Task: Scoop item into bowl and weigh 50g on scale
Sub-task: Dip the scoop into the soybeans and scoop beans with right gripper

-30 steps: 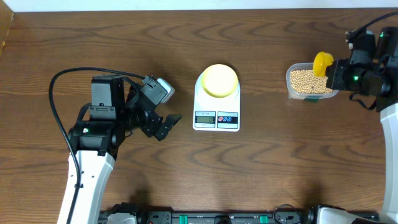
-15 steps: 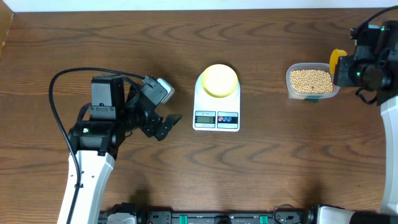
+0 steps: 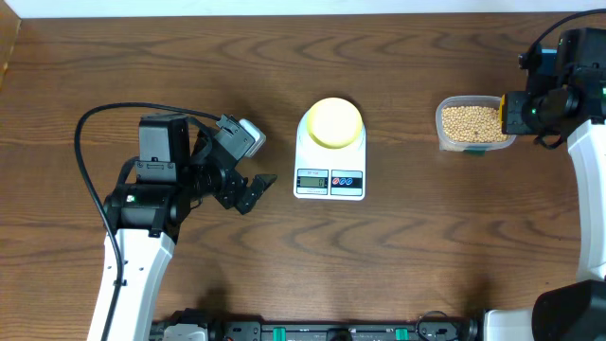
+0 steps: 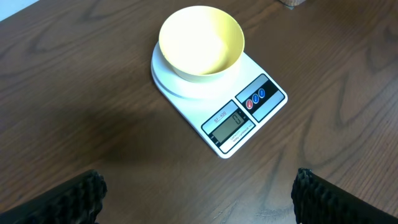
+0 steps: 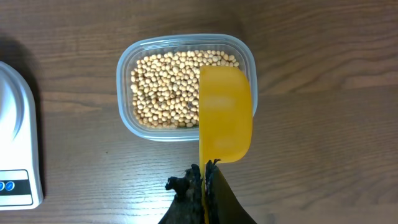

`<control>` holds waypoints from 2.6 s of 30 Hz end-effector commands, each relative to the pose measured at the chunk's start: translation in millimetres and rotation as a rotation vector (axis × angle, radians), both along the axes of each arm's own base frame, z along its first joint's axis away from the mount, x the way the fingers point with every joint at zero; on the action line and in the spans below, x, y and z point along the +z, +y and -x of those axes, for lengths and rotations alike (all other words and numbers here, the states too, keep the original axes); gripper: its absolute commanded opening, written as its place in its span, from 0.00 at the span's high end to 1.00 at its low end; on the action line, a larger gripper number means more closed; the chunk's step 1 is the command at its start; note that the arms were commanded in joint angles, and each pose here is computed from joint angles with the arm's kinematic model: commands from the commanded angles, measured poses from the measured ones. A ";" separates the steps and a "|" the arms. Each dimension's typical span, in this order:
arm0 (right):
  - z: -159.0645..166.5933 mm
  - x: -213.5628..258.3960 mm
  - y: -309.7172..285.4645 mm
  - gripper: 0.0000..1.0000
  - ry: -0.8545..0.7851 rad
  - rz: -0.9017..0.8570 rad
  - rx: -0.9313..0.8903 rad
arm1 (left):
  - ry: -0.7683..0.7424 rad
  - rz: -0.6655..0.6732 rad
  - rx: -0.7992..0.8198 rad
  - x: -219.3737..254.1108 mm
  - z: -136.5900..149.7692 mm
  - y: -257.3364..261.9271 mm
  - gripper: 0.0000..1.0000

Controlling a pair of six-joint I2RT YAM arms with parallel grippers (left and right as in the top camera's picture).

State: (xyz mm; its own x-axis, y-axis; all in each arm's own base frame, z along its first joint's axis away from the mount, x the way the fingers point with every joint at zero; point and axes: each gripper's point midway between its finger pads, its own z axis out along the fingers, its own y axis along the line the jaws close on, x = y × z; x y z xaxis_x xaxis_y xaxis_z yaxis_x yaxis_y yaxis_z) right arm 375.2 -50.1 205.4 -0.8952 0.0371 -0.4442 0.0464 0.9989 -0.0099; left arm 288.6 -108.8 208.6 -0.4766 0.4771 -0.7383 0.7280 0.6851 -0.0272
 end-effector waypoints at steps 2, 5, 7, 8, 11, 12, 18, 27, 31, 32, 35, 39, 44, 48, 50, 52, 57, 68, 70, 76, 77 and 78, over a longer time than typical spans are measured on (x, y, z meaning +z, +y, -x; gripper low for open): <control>-3.4 4.9 -5.8 0.99 -0.012 0.019 -0.002 | -0.016 -0.007 -0.001 4.5 -2.9 0.7 0.03; -3.3 4.8 -7.0 0.99 -0.012 0.025 -0.006 | -0.016 -0.007 -0.001 4.5 -2.9 0.7 0.02; -3.3 5.0 -6.8 0.99 -0.012 0.019 -0.017 | -0.016 -0.007 -0.001 4.5 -2.9 0.7 0.02; -3.3 5.0 -6.5 0.99 -0.013 0.016 -0.022 | -0.016 -0.007 -0.001 4.5 -2.9 0.7 0.03; -4.8 5.8 -6.9 0.99 -0.020 0.018 -0.022 | -0.016 -0.007 -0.001 4.5 -2.9 0.7 0.02; -5.9 6.4 -7.1 0.99 -0.025 0.019 -0.022 | -0.016 -0.007 -0.001 4.5 -2.9 0.7 0.02; -13.9 10.9 -8.3 0.99 -0.062 0.024 -0.022 | -0.016 -0.007 -0.001 4.5 -2.9 0.7 0.03; -14.5 11.0 -9.1 0.99 -0.063 0.044 0.008 | -0.016 -0.007 -0.001 4.5 -2.9 0.7 0.02; -14.7 11.1 -9.2 0.99 -0.063 0.046 0.010 | -0.016 -0.007 -0.001 4.5 -2.9 0.7 0.02; -14.5 11.1 -9.2 0.99 -0.063 0.046 0.010 | -0.016 -0.007 -0.001 4.5 -2.9 0.7 0.03; -15.5 11.7 -11.6 0.99 -0.068 0.050 0.003 | -0.016 -0.007 -0.001 4.5 -2.9 0.7 0.02; -18.8 13.8 -12.4 0.99 -0.084 0.051 0.000 | -0.016 -0.007 -0.001 4.5 -2.9 0.7 0.02; -15.9 11.8 -11.9 0.99 -0.070 0.052 0.005 | -0.016 -0.007 -0.001 4.5 -2.9 0.7 0.02; -10.3 8.6 -11.8 0.99 -0.042 0.065 0.029 | -0.016 -0.007 -0.001 4.5 -2.9 0.7 0.02; -4.2 4.5 -10.7 0.99 -0.013 0.052 0.017 | -0.016 -0.007 -0.001 4.5 -2.9 0.7 0.02; -3.0 0.0 -10.3 0.99 0.000 0.042 0.003 | -0.016 -0.007 -0.001 4.5 -2.9 0.7 0.02; -11.0 -15.1 -13.1 0.99 0.022 0.038 -0.001 | -0.016 -0.007 -0.001 4.5 -2.9 0.7 0.02; -37.8 -56.8 -17.7 0.99 0.065 0.028 -0.007 | -0.016 -0.007 -0.001 4.5 -2.9 0.7 0.02; -38.4 -63.3 -17.8 0.99 0.080 0.025 -0.007 | -0.016 -0.007 -0.001 4.5 -2.9 0.7 0.02; -43.0 -76.7 -13.9 0.99 0.098 -0.009 -0.010 | -0.016 -0.007 -0.001 4.5 -2.9 0.7 0.02; -42.2 -80.2 -13.0 0.99 0.110 -0.015 -0.010 | -0.016 -0.007 -0.001 4.5 -2.9 0.7 0.02; -41.5 -84.3 -12.7 0.99 0.122 -0.018 -0.012 | -0.016 -0.007 -0.001 4.5 -2.9 0.7 0.02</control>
State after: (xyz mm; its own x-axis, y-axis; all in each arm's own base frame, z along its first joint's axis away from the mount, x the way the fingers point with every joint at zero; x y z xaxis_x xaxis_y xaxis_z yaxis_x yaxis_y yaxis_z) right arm 417.3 -60.0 132.1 -0.9336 0.0191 -0.3578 0.0309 0.9991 -0.0274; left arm 288.6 -108.7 208.5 -0.4767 0.4773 -0.7382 0.7278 0.6853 -0.0270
